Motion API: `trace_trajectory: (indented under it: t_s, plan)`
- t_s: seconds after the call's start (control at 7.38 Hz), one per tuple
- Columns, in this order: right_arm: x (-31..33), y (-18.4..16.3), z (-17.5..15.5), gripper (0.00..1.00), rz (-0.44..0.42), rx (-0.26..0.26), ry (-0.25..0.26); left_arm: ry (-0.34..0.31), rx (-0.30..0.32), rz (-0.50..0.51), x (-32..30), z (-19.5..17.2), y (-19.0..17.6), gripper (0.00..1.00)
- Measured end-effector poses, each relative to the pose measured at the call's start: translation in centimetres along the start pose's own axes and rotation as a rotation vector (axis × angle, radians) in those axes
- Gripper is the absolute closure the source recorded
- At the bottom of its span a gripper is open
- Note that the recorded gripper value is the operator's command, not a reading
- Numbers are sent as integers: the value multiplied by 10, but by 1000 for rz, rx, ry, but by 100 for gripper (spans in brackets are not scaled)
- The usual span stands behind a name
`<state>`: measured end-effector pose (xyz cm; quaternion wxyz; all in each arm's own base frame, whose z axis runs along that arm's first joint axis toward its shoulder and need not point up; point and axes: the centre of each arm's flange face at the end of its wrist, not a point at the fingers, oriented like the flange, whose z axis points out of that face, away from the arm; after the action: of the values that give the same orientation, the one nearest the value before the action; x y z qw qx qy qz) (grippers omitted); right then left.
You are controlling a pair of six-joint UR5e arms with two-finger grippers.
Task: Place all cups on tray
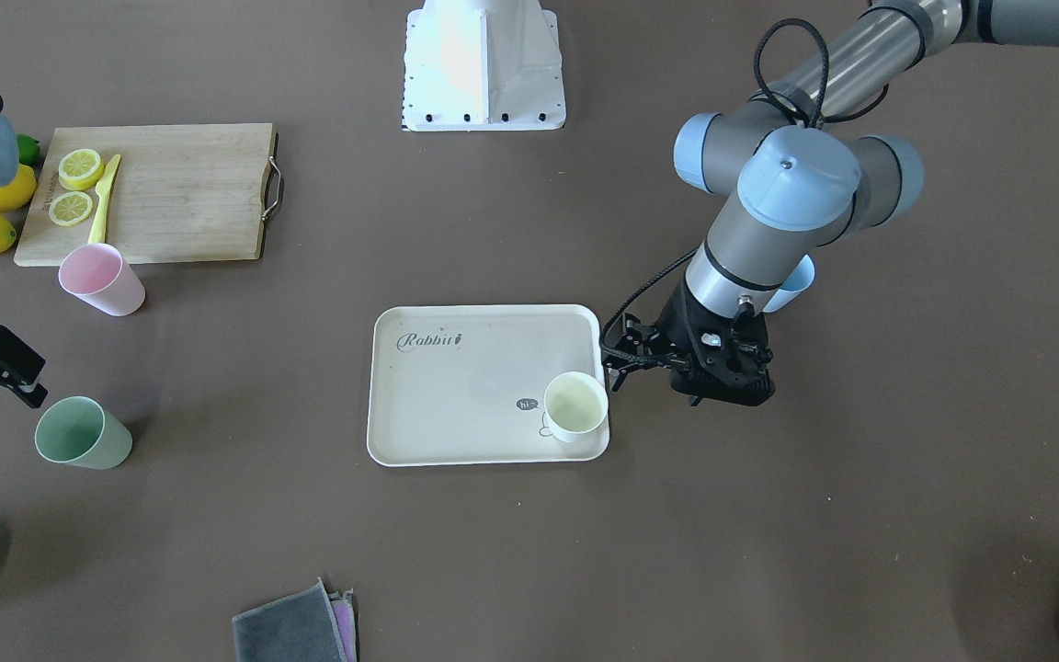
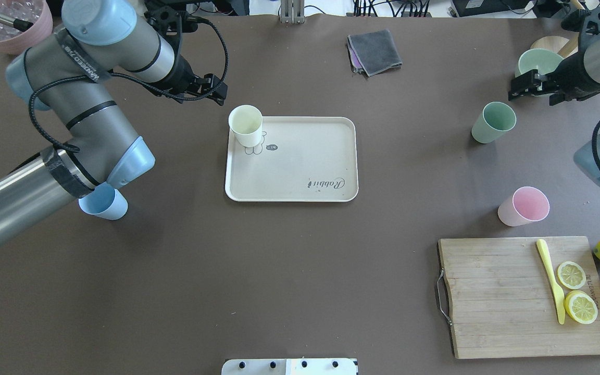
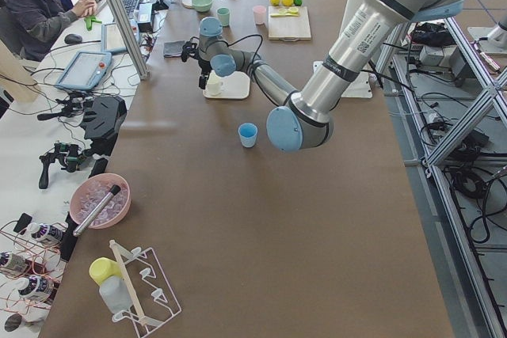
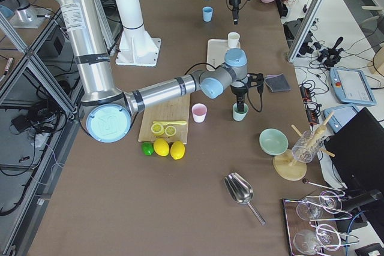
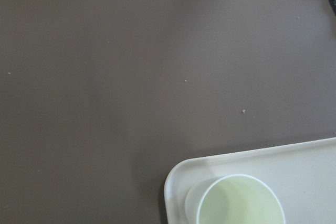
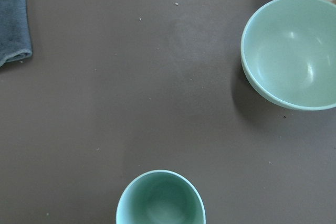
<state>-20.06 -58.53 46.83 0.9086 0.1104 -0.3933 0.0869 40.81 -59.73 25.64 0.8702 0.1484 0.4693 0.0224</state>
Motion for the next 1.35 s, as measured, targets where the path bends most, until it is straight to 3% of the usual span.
trace_trajectory:
  t_s: [0.14,0.27,0.54,0.68,1.35]
  plan:
    - [-4,0,20,14,-7,-5,32,1,0,6,-8,-4,3,2]
    - [-6,4,36,25,-16,-7,60,0,0,8,-11,-6,4,2]
    - [-2,15,58,88,-24,-11,92,-1,2,8,-13,-7,5,2]
    - [-1,19,62,100,-25,-12,94,-2,4,8,-13,-7,5,2]
    - [-24,16,52,100,-14,10,48,-3,4,9,-13,-6,5,2]
